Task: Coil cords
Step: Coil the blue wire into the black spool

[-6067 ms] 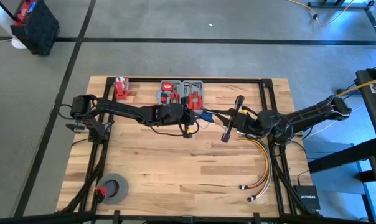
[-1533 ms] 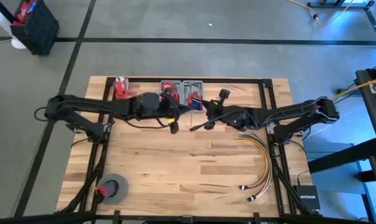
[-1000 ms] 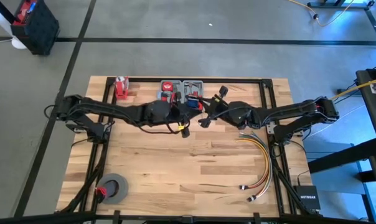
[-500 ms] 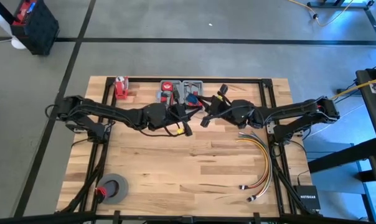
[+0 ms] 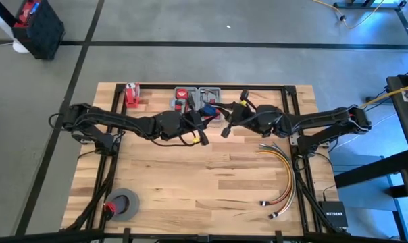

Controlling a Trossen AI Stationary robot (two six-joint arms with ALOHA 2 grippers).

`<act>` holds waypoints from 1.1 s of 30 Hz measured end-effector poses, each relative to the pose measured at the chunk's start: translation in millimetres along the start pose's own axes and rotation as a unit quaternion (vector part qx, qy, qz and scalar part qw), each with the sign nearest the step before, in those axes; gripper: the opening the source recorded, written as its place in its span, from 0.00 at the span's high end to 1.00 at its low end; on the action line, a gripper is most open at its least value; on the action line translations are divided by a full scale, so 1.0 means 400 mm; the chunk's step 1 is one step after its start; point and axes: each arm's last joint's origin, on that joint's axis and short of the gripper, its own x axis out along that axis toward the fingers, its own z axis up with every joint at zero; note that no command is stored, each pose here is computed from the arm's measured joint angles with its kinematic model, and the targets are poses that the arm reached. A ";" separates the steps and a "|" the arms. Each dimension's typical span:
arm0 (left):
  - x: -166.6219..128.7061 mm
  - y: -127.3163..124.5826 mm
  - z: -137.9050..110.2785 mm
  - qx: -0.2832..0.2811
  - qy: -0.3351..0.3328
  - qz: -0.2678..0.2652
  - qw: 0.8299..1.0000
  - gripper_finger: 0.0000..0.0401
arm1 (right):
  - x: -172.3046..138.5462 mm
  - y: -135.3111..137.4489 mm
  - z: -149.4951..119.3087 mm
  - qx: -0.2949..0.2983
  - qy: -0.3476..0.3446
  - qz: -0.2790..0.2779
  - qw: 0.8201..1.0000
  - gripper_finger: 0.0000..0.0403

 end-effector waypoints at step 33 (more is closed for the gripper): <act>-0.095 0.063 -0.005 0.100 0.148 0.037 0.983 0.99 | -0.053 -0.050 0.093 -0.030 0.082 0.092 0.992 0.99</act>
